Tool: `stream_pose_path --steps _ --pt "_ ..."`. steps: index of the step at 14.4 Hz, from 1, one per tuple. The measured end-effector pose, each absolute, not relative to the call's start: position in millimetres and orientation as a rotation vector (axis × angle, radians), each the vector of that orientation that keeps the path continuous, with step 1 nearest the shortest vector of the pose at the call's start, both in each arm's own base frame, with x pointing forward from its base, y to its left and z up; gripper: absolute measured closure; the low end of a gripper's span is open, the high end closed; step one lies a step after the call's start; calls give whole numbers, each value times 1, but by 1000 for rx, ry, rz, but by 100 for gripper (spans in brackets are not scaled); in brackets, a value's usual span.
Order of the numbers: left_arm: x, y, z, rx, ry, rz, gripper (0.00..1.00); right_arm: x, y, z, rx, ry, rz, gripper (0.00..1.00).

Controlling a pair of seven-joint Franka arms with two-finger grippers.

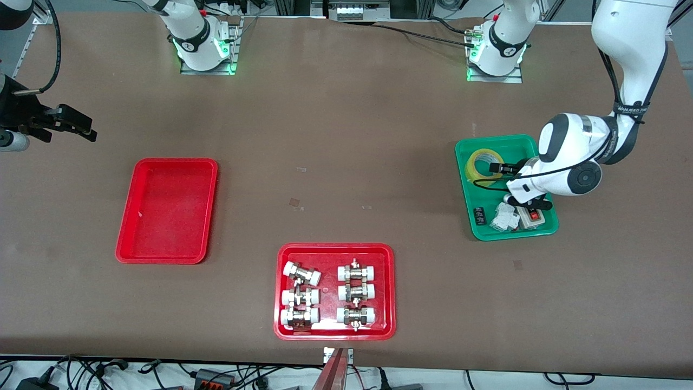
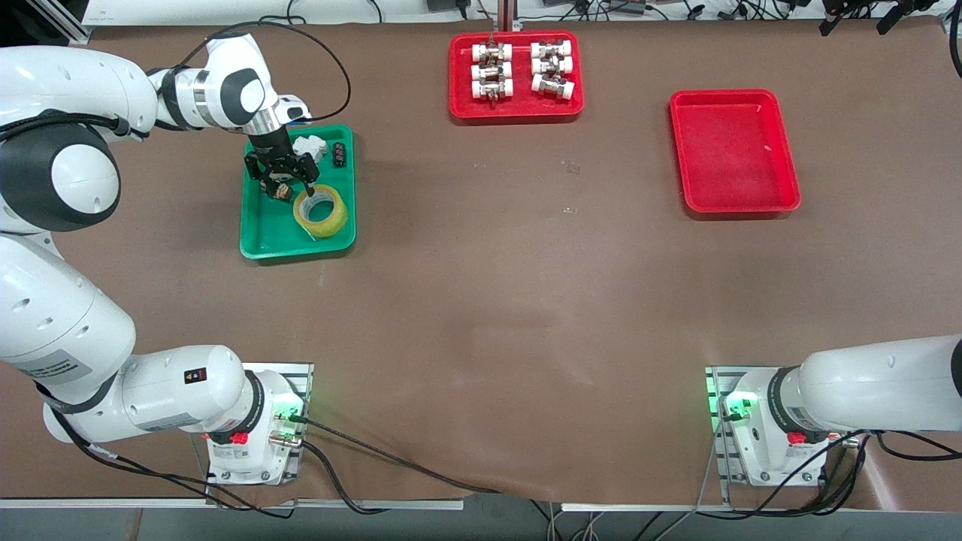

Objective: Left arm passes tape to right arm into tray
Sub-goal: 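Lower the left gripper into the tape roll's hole and grasp it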

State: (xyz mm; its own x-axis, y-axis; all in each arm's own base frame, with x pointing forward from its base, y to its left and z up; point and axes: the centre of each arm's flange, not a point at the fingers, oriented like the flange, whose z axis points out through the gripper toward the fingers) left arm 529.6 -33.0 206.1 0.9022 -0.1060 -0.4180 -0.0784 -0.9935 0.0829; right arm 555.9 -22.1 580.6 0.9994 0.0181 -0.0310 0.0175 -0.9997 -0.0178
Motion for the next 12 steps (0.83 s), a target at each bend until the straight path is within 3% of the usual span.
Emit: stream_pose_path --steps 5,6,7,12 --pt "521 -35 191 3006 -116 -654 2 559 -22 577 -3123 -28 51 0" --pt "519 -35 189 3011 -81 -655 7 559 -22 577 -3124 -28 47 0" --pt "518 -36 188 3016 -47 -658 22 559 -22 577 -3124 -28 44 0" --pt "517 -47 191 3021 -36 -654 72 559 -22 577 -3124 -28 44 0"
